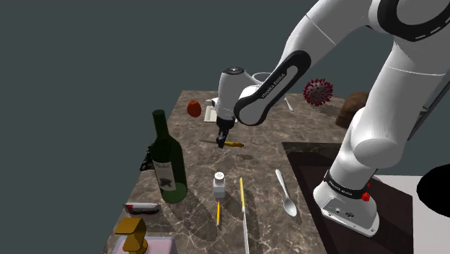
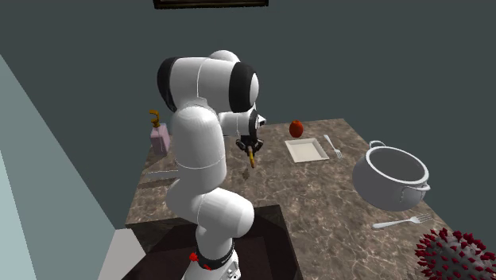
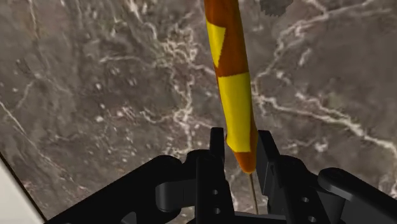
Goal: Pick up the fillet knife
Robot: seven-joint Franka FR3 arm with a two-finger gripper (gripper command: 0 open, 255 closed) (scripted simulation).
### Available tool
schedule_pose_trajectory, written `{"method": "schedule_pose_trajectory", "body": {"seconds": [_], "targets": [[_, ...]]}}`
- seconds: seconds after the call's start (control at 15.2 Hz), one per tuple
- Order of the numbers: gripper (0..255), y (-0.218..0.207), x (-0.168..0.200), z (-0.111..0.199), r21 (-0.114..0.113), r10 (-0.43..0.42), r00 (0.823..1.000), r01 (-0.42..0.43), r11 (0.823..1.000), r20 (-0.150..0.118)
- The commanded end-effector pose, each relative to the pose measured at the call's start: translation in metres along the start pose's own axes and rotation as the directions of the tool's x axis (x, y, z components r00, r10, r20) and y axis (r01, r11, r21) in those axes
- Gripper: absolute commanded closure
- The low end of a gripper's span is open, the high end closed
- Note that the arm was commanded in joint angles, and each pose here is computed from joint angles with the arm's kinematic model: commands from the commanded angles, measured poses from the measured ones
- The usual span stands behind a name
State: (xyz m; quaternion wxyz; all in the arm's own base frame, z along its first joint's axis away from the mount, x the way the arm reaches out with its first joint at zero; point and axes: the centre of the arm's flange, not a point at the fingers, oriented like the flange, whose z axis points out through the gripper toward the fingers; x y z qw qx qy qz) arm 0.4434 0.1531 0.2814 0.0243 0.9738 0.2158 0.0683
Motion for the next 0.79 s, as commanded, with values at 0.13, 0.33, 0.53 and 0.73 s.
{"method": "schedule_pose_trajectory", "body": {"seconds": [0.13, 0.33, 0.53, 0.73], "targets": [[255, 0.002, 0.003, -0.021, 0.0, 0.0, 1.0, 0.0, 1.0, 0.0], [255, 0.003, 0.005, -0.037, 0.0, 0.0, 1.0, 0.0, 1.0, 0.0], [255, 0.004, 0.007, -0.053, 0.0, 0.0, 1.0, 0.0, 1.0, 0.0], [255, 0.005, 0.008, -0.059, 0.0, 0.0, 1.0, 0.0, 1.0, 0.0]]}}
